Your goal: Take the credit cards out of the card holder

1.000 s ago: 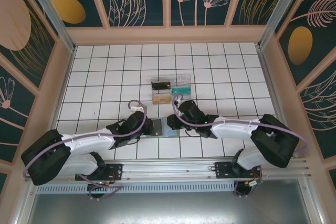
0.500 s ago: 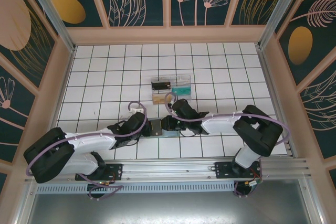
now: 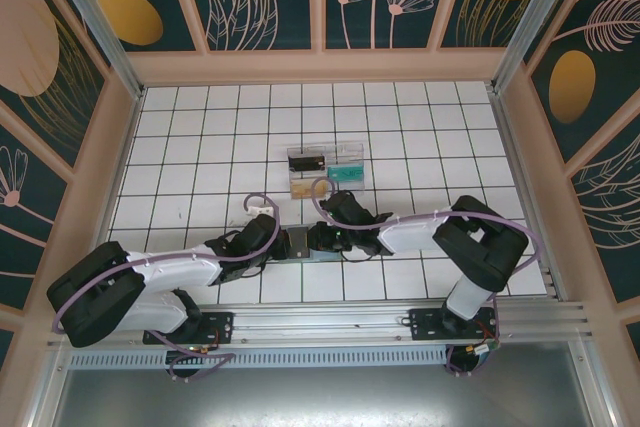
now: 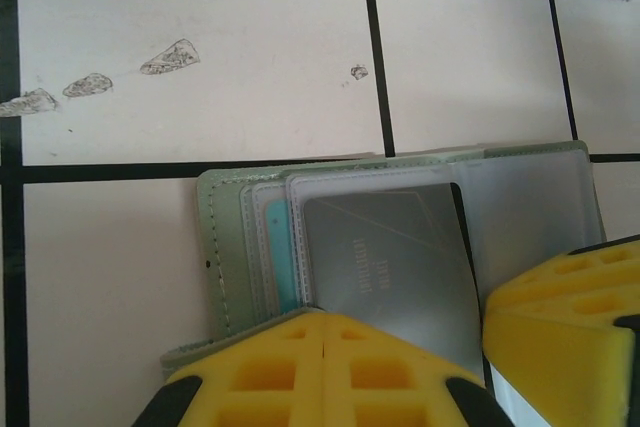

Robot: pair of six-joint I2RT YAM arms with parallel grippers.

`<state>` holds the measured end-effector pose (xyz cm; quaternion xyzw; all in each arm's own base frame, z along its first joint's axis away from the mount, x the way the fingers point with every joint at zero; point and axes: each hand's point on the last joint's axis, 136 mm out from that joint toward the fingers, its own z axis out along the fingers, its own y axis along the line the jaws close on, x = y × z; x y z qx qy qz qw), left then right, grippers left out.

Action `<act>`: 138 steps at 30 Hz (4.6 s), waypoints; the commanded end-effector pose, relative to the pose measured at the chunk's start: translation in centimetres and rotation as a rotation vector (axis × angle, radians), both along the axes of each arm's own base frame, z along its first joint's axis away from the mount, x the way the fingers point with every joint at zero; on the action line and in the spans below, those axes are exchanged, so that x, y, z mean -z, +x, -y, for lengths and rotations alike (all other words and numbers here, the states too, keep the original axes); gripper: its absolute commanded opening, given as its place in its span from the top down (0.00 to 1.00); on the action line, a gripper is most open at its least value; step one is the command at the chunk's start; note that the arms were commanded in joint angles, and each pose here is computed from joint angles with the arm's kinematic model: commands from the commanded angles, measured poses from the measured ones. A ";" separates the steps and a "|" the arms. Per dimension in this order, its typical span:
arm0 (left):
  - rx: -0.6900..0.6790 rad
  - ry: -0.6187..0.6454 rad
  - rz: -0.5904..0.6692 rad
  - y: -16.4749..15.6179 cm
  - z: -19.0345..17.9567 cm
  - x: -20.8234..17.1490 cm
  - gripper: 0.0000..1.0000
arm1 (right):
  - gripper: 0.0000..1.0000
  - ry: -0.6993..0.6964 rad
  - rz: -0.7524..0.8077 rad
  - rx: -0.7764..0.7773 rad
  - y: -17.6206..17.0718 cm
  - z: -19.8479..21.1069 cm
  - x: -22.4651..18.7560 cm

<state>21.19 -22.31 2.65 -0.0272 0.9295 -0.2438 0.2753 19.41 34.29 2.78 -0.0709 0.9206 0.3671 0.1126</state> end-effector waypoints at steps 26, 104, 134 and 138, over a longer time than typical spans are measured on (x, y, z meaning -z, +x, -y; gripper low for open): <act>-0.018 0.098 -0.085 -1.5 -2.2 3.0 1.00 | 1.00 0.010 -0.057 0.084 0.4 2.0 0.4; -0.256 -0.250 0.343 -1.0 -8.3 -8.6 0.01 | 1.00 -0.500 1.203 -0.594 8.4 3.2 -17.1; -0.296 -0.264 0.355 -1.6 -9.8 -7.7 0.01 | 1.00 -0.903 1.328 -1.050 14.9 -1.2 -11.8; -0.294 -0.262 0.355 -1.6 -9.8 -7.7 0.02 | 1.00 -0.915 1.314 -1.041 15.6 -0.8 -11.1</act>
